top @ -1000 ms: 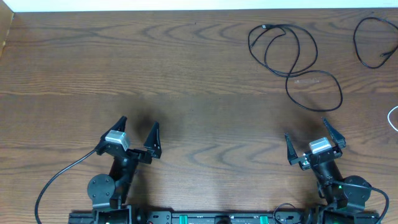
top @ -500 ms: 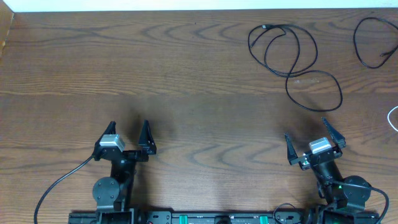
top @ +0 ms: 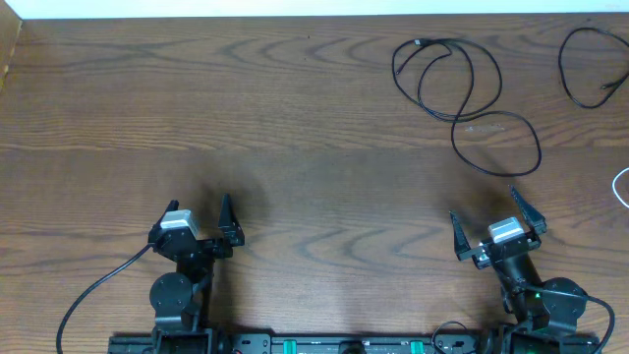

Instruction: Untangle cables

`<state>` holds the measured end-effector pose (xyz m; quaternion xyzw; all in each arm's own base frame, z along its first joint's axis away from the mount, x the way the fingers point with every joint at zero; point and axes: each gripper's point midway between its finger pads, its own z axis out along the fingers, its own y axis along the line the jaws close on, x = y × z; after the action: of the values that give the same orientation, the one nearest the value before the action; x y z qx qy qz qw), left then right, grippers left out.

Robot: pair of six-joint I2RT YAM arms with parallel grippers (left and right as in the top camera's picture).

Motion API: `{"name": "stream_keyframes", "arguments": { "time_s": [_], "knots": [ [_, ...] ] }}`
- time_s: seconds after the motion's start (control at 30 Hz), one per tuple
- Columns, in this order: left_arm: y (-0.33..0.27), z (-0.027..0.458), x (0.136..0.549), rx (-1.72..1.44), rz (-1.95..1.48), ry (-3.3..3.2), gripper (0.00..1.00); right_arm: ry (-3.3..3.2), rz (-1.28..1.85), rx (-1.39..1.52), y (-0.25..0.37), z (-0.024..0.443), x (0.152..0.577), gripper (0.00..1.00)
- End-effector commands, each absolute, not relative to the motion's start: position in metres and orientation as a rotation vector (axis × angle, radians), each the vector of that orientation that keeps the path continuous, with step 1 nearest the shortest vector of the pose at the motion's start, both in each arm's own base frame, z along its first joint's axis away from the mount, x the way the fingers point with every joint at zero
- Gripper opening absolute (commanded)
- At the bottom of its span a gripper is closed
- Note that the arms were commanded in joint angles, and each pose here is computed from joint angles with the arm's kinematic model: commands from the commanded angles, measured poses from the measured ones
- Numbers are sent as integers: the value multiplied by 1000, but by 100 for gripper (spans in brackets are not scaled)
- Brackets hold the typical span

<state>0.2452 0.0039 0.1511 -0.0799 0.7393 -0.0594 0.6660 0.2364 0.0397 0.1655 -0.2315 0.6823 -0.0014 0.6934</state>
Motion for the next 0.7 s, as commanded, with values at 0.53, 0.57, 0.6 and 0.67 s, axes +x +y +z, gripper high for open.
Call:
{"name": "stream_keyframes", "arguments": {
  "time_s": [0.53, 0.57, 0.6, 0.67],
  "knots": [
    [10, 136, 243, -216, -96, 1714, 98, 1520, -2, -531, 42, 165, 236, 99],
    [10, 136, 243, -216, -96, 1714, 98, 1520, -2, -530, 42, 165, 236, 99],
    [10, 136, 243, -216, -96, 1715, 98, 1520, -2, -531, 42, 165, 236, 99],
    [10, 136, 243, -216, -95, 1717, 98, 1520, -2, -530, 42, 165, 236, 99]
  ]
}}
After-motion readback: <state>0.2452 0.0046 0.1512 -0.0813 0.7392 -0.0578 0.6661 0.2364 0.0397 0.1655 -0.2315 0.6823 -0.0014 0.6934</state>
